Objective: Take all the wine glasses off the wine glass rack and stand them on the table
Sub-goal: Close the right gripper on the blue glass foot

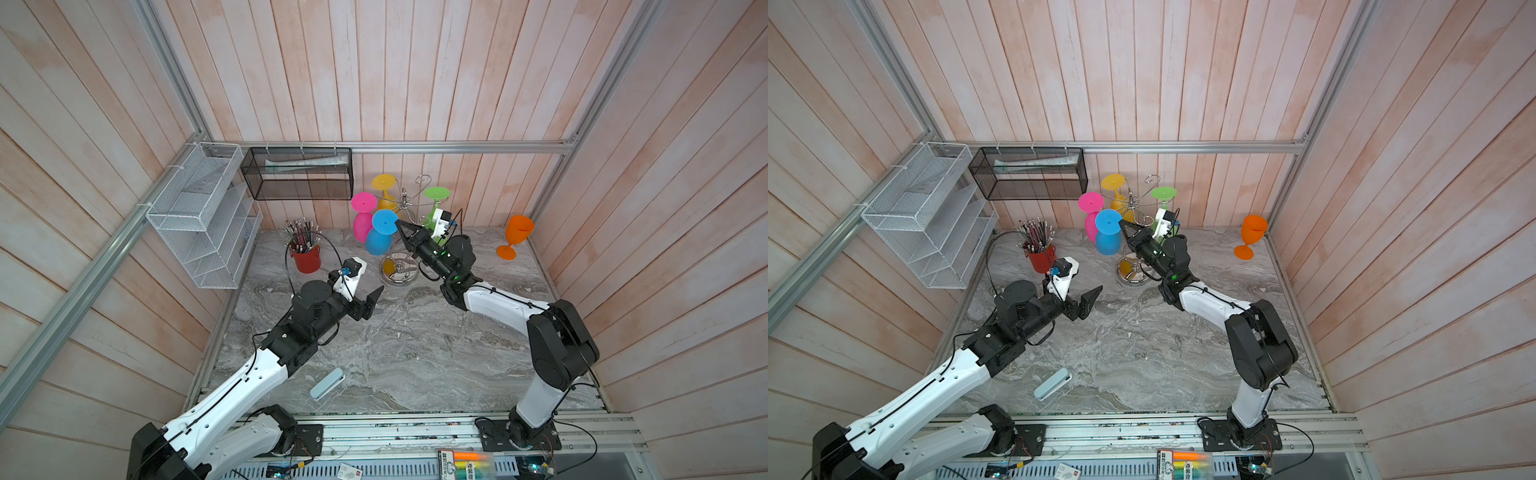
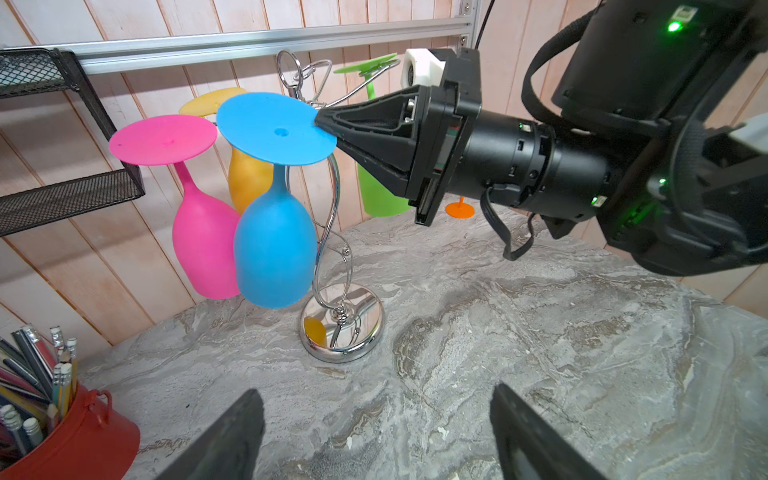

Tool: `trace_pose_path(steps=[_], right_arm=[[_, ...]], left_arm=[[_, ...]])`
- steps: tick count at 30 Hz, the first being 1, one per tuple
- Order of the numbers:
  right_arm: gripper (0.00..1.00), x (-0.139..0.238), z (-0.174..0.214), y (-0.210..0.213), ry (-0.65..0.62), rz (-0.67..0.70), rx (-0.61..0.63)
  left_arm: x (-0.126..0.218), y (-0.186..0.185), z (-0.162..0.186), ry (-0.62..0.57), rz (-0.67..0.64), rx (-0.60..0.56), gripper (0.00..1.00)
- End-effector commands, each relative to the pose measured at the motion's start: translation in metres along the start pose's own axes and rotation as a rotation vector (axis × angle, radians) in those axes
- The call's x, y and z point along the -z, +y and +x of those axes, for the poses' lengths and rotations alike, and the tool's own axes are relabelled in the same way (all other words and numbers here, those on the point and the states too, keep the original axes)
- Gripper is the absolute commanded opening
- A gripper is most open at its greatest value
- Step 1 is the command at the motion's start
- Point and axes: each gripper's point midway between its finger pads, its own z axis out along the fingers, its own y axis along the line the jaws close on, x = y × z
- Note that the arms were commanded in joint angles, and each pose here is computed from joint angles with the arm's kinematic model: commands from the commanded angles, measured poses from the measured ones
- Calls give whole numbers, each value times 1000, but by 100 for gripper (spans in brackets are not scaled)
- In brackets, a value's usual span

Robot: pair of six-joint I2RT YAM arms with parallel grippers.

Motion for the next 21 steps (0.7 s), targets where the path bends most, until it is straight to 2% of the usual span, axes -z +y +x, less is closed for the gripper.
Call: trace_pose_path(steps=[1,12,21], right_arm=[[0,1,-2,19,-10,-42,41],[0,12,-1,50,-35,-80,114],[0,14,-3,53,-49,-67,132]], left_arm=[[-1,3,3,8,-9,-4,87],[-1,2,3,8,-6,-1,87],[0,2,1,7,-3,5,87]])
